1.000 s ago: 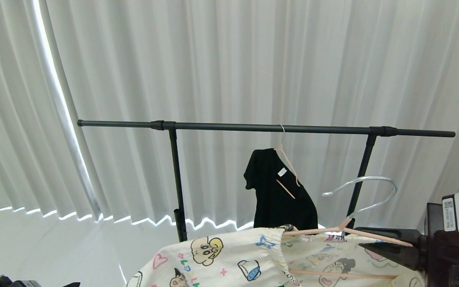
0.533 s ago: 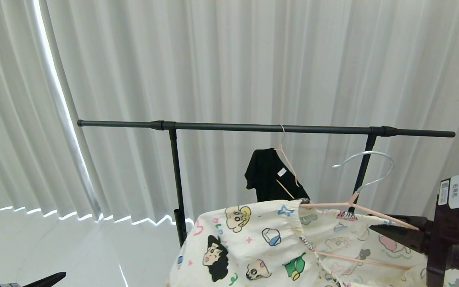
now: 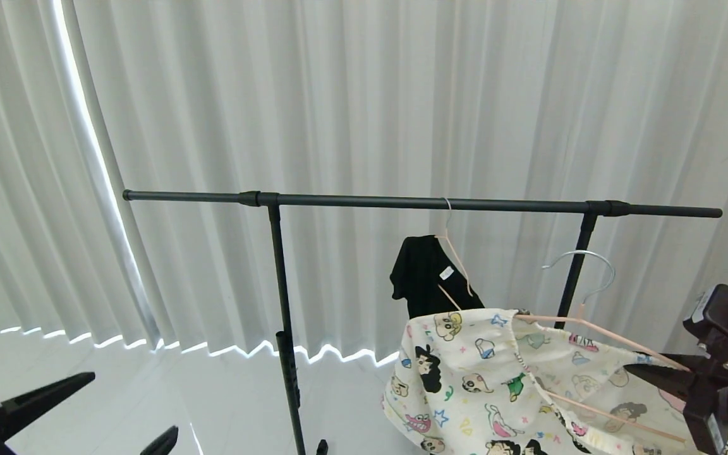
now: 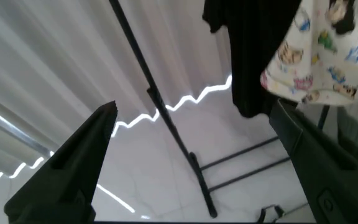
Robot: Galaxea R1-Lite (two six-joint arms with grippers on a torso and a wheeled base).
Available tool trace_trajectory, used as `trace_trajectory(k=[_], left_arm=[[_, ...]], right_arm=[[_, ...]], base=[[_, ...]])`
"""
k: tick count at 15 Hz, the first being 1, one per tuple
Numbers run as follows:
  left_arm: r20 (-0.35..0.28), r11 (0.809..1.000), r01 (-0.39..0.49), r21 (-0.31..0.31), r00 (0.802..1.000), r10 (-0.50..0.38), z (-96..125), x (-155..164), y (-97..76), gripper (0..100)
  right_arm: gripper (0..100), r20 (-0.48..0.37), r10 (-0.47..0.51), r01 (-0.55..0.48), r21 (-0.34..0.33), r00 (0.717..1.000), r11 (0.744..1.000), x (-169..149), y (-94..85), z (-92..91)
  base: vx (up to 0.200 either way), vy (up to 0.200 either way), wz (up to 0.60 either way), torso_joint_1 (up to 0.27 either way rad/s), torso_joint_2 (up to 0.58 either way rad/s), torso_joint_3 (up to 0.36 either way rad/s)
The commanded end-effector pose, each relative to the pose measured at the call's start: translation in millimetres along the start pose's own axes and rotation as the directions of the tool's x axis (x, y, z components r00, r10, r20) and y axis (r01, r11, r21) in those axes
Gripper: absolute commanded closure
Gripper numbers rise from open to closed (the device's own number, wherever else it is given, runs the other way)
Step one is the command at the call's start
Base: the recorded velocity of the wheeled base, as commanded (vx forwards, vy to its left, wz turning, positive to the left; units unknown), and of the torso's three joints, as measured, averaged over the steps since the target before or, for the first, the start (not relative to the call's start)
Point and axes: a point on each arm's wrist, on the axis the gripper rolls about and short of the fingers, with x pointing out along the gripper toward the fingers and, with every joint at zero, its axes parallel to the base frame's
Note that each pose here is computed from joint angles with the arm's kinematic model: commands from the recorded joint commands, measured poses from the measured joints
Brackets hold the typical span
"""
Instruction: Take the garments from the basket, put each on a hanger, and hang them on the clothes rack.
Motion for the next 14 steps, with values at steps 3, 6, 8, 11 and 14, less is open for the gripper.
trace_trajectory(k=[3, 6, 8, 11, 14], left_arm=[[-0.033, 0.990, -0.115, -0.081, 0.993, 0.112, 49.6, 38.0, 17.8, 0], [-0.252, 0.933, -0.353, -0.075, 0.912, 0.325, 21.7, 57.0, 41.4, 0], [-0.290, 0.913, -0.402, -0.072, 0.884, 0.367, 17.4, 60.5, 47.2, 0], [-0.318, 0.917, -0.394, -0.064, 0.879, 0.355, 9.7, 61.4, 44.7, 0], [-0.325, 0.917, -0.395, -0.061, 0.876, 0.356, 8.5, 61.8, 44.7, 0]], right_arm=[[100, -0.080, -0.101, 0.104, 0.036, 0.992, 0.994, -12.6, -2.0, -12.8], [100, -0.173, -0.176, 0.193, 0.086, 0.969, 0.977, -21.6, -3.3, -23.4], [100, -0.237, -0.248, 0.290, 0.164, 0.939, 0.943, -26.0, -8.2, -29.8], [100, -0.308, -0.313, 0.386, 0.215, 0.898, 0.897, -29.3, -17.0, -38.4], [100, -0.406, -0.359, 0.472, 0.223, 0.840, 0.853, -35.3, -19.0, -50.9]], base=[[0.000, 0.000, 0.00, 0.000, 0.00, 0.000], [0.000, 0.000, 0.00, 0.000, 0.00, 0.000], [0.000, 0.000, 0.00, 0.000, 0.00, 0.000], [0.000, 0.000, 0.00, 0.000, 0.00, 0.000], [0.000, 0.000, 0.00, 0.000, 0.00, 0.000]])
